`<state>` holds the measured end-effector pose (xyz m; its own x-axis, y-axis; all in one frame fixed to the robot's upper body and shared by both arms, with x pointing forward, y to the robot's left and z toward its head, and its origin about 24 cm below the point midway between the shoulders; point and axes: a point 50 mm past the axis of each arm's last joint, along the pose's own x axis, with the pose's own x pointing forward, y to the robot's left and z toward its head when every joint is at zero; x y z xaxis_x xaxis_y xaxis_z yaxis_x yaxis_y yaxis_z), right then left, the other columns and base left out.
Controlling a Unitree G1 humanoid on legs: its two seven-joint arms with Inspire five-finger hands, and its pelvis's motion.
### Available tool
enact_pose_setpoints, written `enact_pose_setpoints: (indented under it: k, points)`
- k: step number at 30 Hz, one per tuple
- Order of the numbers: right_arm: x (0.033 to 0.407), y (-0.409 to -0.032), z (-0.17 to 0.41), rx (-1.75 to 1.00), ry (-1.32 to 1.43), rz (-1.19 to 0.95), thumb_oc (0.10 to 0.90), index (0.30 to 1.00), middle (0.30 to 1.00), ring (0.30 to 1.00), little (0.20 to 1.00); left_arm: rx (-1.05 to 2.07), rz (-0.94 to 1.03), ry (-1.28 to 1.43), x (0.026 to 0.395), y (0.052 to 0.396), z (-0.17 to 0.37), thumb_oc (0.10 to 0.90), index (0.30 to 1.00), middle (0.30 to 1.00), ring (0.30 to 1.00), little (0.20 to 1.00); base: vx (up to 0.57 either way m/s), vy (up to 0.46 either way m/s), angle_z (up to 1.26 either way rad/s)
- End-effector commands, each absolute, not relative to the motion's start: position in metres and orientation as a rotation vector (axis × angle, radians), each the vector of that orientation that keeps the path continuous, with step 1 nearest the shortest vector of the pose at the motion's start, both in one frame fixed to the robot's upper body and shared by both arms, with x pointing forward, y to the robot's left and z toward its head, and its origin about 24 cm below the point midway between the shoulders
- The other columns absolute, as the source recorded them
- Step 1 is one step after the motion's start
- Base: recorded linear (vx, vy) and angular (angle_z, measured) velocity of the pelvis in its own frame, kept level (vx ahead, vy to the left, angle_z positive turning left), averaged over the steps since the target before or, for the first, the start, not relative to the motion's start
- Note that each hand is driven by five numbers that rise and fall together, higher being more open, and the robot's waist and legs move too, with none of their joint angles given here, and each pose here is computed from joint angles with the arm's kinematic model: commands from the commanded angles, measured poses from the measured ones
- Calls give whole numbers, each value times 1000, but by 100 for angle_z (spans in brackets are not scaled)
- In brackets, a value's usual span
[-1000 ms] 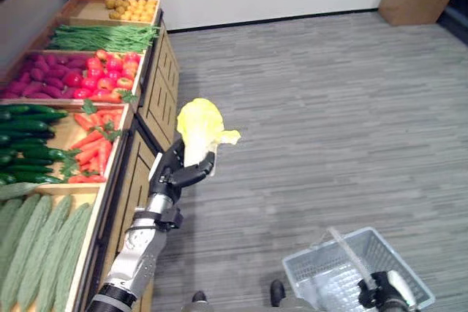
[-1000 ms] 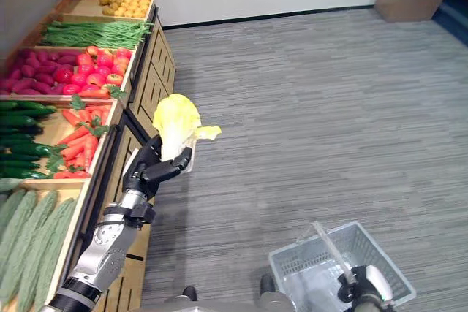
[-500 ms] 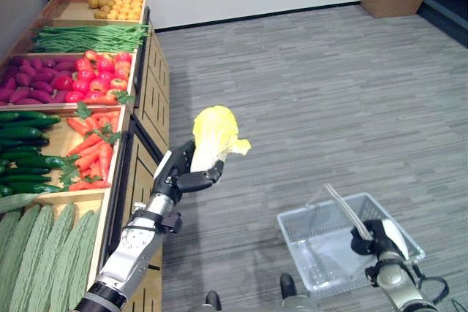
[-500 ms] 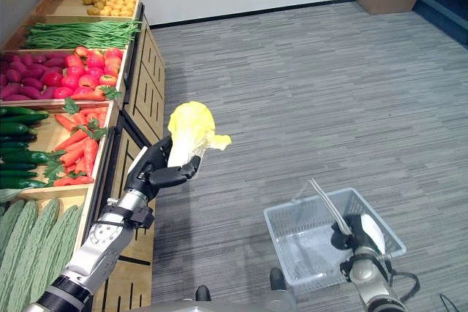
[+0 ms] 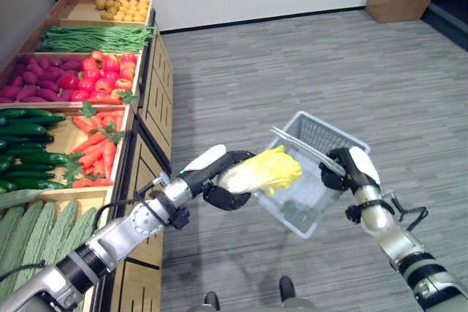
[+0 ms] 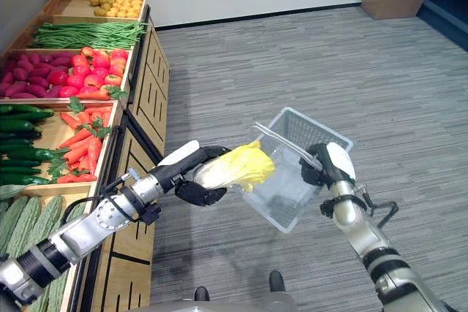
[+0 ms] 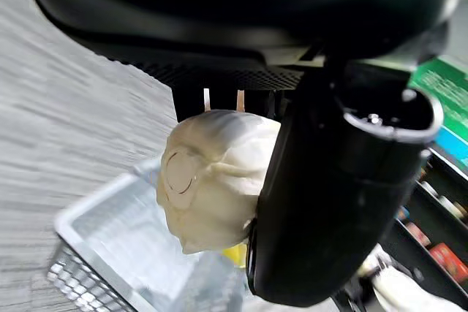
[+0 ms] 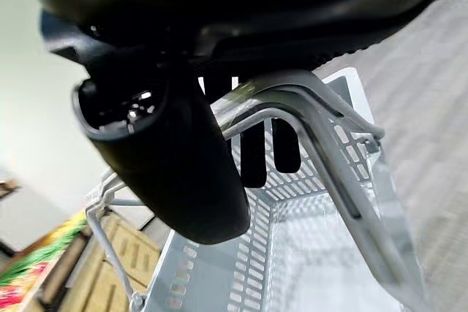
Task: Get the vegetables into the basket
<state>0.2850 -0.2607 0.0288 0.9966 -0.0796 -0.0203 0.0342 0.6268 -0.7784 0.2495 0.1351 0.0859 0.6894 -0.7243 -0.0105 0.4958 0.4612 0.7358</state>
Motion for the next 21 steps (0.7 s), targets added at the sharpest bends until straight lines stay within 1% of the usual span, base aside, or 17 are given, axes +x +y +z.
enact_pose_setpoints:
  k: [1, 6, 7, 9, 10, 14, 15, 19, 21]
  points:
    - [321, -234, 107, -804, -330, -94, 400, 300, 300, 300, 300, 788, -798, -604, 254, 114, 126, 400, 300, 300, 300, 300, 0, 0, 0]
    - [327, -218, 118, -761, -387, -73, 400, 300, 300, 300, 300, 823, -850, -604, 253, 104, 119, 400, 300, 300, 300, 300, 0, 0, 0]
    - [328, -207, 121, -726, -414, -50, 400, 300, 300, 300, 300, 873, -878, -606, 254, 98, 112, 400, 300, 300, 300, 300, 0, 0, 0]
    - [328, -204, 123, -710, -424, -43, 400, 300, 300, 300, 300, 902, -886, -616, 254, 96, 110, 400, 300, 300, 300, 300, 0, 0, 0]
    - [326, -195, 128, -673, -460, -15, 400, 300, 300, 300, 300, 940, -879, -623, 257, 93, 105, 400, 300, 300, 300, 300, 0, 0, 0]
    - [321, -185, 130, -609, -484, 20, 400, 300, 300, 300, 300, 981, -846, -610, 262, 91, 95, 400, 300, 300, 300, 300, 0, 0, 0]
    - [315, -175, 130, -556, -507, 63, 400, 300, 300, 300, 300, 1028, -798, -582, 268, 94, 85, 400, 300, 300, 300, 300, 0, 0, 0]
    - [304, -166, 130, -499, -524, 120, 400, 300, 300, 300, 300, 1097, -741, -547, 276, 97, 70, 400, 300, 300, 300, 300, 0, 0, 0]
    - [294, -157, 123, -406, -509, 165, 400, 300, 300, 300, 300, 1182, -670, -503, 284, 105, 56, 400, 300, 300, 300, 300, 0, 0, 0]
